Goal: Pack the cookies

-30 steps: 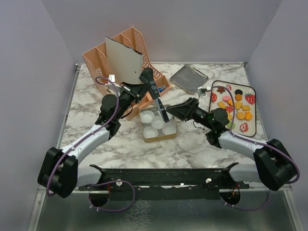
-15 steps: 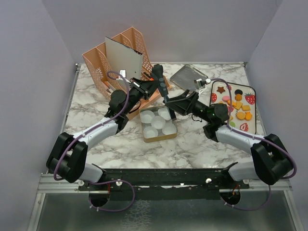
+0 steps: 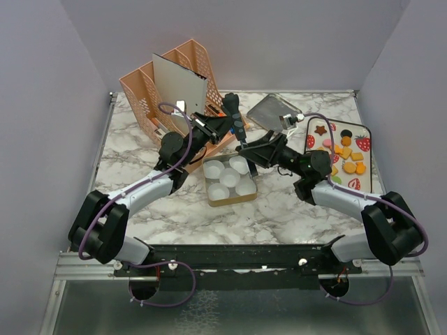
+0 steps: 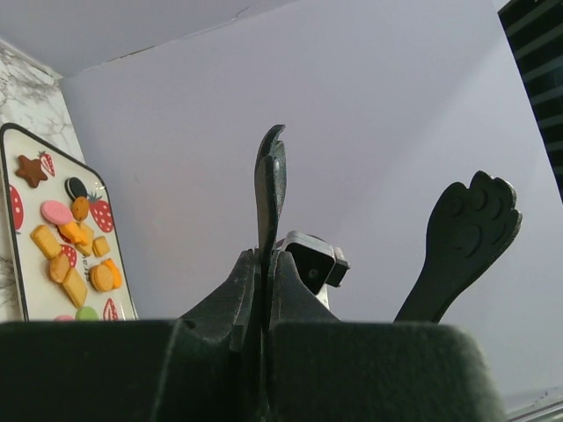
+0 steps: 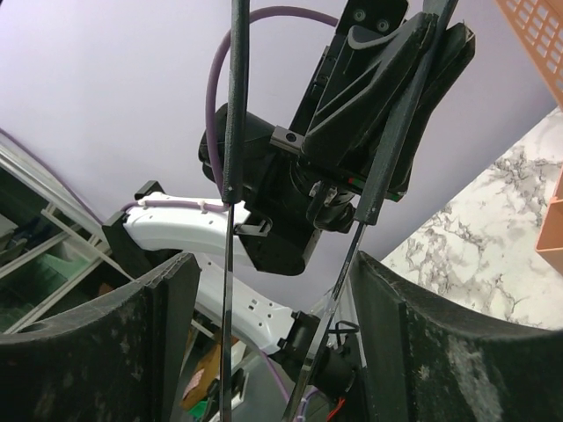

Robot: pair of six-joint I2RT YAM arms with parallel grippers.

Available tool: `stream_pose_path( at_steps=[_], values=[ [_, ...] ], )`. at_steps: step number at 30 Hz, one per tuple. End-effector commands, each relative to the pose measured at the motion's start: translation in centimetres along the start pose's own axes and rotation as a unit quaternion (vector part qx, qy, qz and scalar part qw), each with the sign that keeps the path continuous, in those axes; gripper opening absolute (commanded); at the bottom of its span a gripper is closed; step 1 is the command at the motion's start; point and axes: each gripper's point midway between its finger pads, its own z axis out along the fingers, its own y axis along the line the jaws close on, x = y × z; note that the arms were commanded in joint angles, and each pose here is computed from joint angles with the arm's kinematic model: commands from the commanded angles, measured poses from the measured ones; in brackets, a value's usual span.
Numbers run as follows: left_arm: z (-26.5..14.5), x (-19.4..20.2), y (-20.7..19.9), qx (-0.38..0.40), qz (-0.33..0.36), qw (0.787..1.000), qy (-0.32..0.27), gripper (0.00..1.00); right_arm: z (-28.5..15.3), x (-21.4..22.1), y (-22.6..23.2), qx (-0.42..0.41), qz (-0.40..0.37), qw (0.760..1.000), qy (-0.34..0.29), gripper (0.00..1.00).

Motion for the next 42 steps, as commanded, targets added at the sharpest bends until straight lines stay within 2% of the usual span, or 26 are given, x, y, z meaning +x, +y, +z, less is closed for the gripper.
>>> stream_pose_path(
  at_steps=[1, 7, 11, 15, 23, 31, 37, 39, 41, 42],
  values=[
    [0.4, 0.4, -2.2, 0.039, 0.002, 0.999, 0.011, 0.0, 0.2, -0.4, 1.6, -0.029, -0.028, 0.999, 0.007, 0.74],
    [0.4, 1.0, -1.9, 0.038, -0.001, 0.999, 0.026, 0.0, 0.3, -0.5, 1.9, -0.033, -0.036, 0.999, 0.009, 0.71],
    [0.5, 1.3, -2.0, 0.041, 0.002, 0.999, 0.031, 0.0, 0.4, -0.6, 2.0, -0.034, -0.04, 0.999, 0.009, 0.66],
    [0.4, 1.4, -1.8, 0.039, 0.004, 0.999, 0.031, 0.0, 0.2, -0.4, 1.6, -0.028, -0.043, 0.999, 0.011, 0.54],
    [-0.6, 1.0, 0.0, 0.013, 0.013, 1.0, 0.01, 0.01, -0.4, 0.4, 0.3, 0.007, -0.061, 0.998, 0.021, 0.49],
    [-2.7, 0.1, 2.9, -0.033, 0.008, 0.999, -0.019, 0.38, -1.4, 1.1, -1.3, 0.063, -0.085, 0.994, 0.041, 0.45],
    [-5.1, -1.0, 5.1, -0.082, 0.03, 0.995, -0.049, 0.59, -2.5, 1.5, -3.2, 0.124, -0.114, 0.984, 0.064, 0.44],
    [-5.9, -1.3, 5.6, -0.099, 0.043, 0.993, -0.055, 0.75, -2.9, 1.6, -4.1, 0.154, -0.127, 0.977, 0.074, 0.44],
    [-6.9, -1.5, 6.1, -0.119, 0.058, 0.989, -0.058, 0.97, -3.5, 1.6, -4.9, 0.18, -0.142, 0.97, 0.084, 0.43],
    [-7.3, -1.6, 6.4, -0.131, 0.063, 0.988, -0.059, 0.99, -3.8, 1.7, -5.3, 0.191, -0.147, 0.966, 0.091, 0.43]
  ],
)
